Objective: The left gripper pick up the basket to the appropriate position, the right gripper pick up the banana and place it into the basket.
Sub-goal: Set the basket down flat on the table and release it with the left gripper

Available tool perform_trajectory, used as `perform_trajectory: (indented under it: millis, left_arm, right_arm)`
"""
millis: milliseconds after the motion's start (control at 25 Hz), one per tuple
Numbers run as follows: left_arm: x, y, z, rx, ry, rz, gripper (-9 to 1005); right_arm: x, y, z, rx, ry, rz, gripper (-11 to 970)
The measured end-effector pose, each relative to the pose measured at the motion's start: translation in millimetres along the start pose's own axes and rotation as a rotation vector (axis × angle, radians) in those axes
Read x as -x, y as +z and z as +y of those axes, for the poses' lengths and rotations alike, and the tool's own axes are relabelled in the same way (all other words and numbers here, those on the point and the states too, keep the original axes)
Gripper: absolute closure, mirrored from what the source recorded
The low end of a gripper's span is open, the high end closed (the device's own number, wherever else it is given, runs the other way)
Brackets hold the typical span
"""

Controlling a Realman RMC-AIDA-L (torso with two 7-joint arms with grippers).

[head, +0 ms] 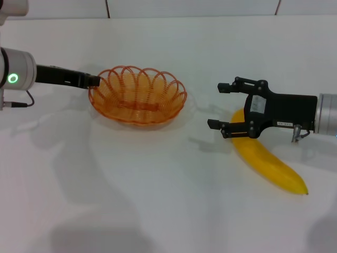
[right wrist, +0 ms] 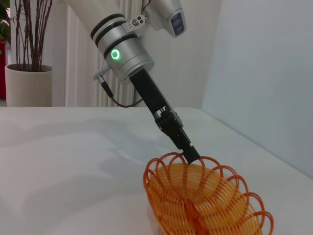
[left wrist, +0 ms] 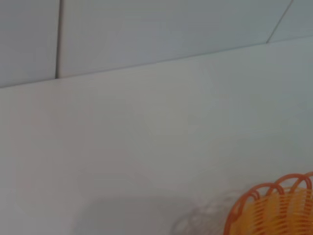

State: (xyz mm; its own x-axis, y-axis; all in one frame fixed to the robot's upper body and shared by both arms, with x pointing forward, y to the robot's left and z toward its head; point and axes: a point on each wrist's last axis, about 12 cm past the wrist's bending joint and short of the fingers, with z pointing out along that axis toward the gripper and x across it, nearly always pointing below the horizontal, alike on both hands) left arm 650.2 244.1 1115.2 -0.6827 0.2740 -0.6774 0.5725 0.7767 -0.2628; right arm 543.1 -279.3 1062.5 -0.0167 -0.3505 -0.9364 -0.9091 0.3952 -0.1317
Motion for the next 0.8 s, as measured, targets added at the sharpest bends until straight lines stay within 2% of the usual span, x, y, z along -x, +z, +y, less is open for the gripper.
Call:
perform_trajectory:
  millis: [800]
  left_arm:
    - [4.8, 4.4, -6.3, -0.031, -0.012, -0.022, 952]
  right_arm:
    - [0.3, 1.2, -1.0, -0.005, -0.002, 0.003, 97]
